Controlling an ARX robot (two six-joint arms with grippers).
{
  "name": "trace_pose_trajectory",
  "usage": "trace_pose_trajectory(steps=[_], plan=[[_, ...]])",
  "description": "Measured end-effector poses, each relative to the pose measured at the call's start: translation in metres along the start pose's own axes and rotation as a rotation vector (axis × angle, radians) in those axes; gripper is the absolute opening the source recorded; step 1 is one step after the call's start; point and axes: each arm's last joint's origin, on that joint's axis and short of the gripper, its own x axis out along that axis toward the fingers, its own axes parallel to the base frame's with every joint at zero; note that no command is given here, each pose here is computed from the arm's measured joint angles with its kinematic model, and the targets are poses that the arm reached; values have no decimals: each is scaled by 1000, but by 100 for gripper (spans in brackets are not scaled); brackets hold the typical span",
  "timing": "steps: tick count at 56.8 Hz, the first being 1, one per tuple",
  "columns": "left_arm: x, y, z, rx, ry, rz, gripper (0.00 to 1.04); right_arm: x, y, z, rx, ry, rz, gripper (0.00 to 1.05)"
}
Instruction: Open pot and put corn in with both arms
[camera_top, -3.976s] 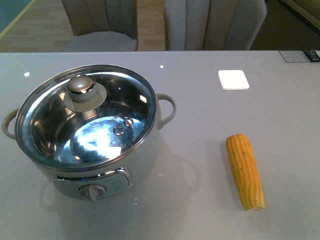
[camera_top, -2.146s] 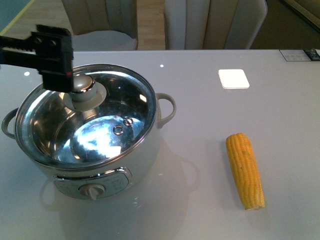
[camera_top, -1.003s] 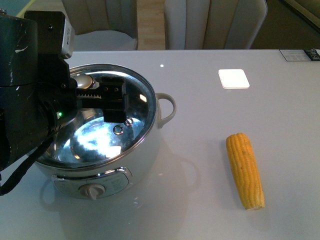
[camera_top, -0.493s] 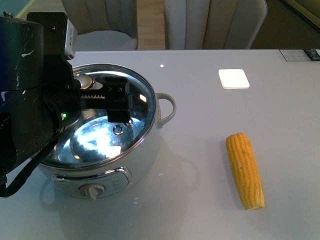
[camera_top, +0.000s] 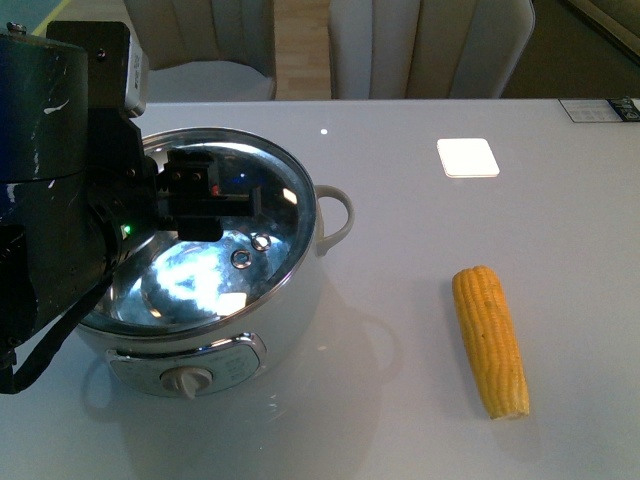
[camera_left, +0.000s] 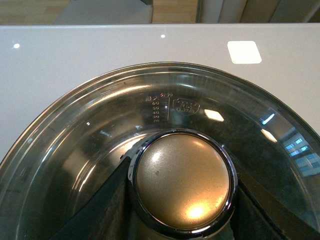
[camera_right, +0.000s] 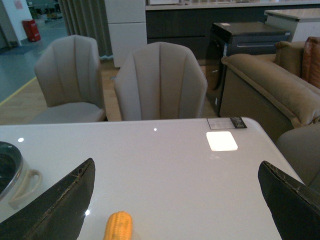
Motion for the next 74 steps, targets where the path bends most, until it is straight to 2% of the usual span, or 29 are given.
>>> trace_pose_trajectory(steps=[32, 57, 64, 67, 74], plan=[[-3, 0, 5, 26, -15, 7, 45, 0, 0, 0, 0, 0, 0, 96], [-26, 4, 44, 32, -67, 16, 45, 0, 0, 0, 0, 0, 0, 96], [-32, 17, 58, 6, -91, 39, 45, 0, 0, 0, 0, 0, 0, 96], [-35, 30, 68, -21, -124, 67, 45, 0, 0, 0, 0, 0, 0, 96], [-44, 81, 88, -64, -219, 204, 45, 0, 0, 0, 0, 0, 0, 96]])
